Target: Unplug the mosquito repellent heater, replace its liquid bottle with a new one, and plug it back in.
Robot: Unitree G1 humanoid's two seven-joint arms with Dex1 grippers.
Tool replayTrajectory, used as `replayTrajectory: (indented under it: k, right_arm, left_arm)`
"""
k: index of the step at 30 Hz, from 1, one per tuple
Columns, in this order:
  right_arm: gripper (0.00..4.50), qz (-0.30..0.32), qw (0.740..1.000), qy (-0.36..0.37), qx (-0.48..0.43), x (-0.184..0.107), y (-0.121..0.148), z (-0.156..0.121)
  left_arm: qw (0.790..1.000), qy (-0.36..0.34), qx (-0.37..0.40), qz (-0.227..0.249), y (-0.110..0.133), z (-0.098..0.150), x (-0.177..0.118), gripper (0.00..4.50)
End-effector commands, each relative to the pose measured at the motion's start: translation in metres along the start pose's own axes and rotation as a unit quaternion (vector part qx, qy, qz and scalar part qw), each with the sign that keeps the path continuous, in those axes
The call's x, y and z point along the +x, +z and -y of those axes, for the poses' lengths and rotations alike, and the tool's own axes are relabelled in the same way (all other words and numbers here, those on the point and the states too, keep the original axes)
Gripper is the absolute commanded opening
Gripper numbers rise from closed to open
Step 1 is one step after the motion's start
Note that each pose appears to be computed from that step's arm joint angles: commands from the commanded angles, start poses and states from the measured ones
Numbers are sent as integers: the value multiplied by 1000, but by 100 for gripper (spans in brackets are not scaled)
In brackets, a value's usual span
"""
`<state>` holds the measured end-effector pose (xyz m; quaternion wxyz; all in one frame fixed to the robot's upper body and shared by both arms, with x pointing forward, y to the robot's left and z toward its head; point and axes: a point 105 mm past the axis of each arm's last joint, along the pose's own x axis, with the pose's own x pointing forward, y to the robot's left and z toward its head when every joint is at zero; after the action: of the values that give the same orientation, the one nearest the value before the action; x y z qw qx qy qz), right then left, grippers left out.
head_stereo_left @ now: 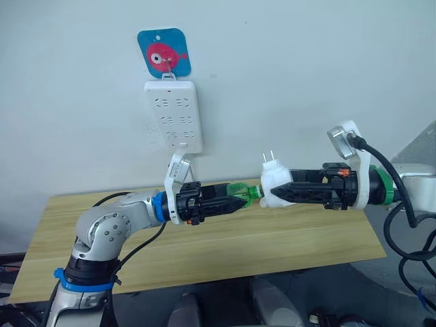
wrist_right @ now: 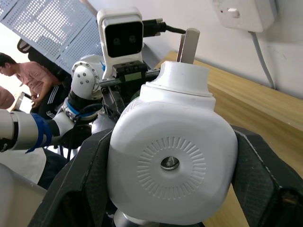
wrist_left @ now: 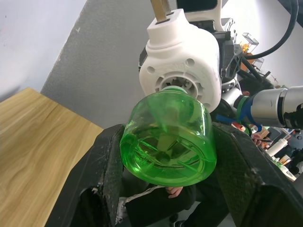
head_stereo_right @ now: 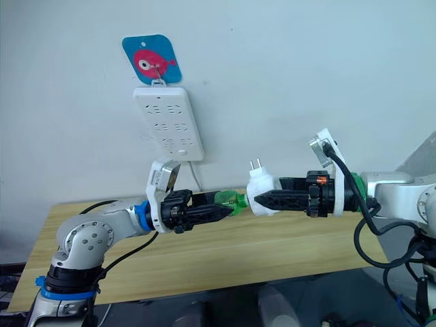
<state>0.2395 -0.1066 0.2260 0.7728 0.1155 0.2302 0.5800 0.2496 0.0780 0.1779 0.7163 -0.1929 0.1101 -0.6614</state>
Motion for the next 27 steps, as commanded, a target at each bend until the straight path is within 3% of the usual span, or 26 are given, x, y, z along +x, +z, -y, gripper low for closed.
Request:
replayTrajectory:
  k: [1,27]
  right_arm:
    - [309,2,1000,24,-12,-1,2,-10]
    - [309,8,999,54,-2,13,1,-16]
  left_arm:
    - [1000,-22,17,10,9,10,1,240]
    - [999,-29,11,18,8,12,9,240]
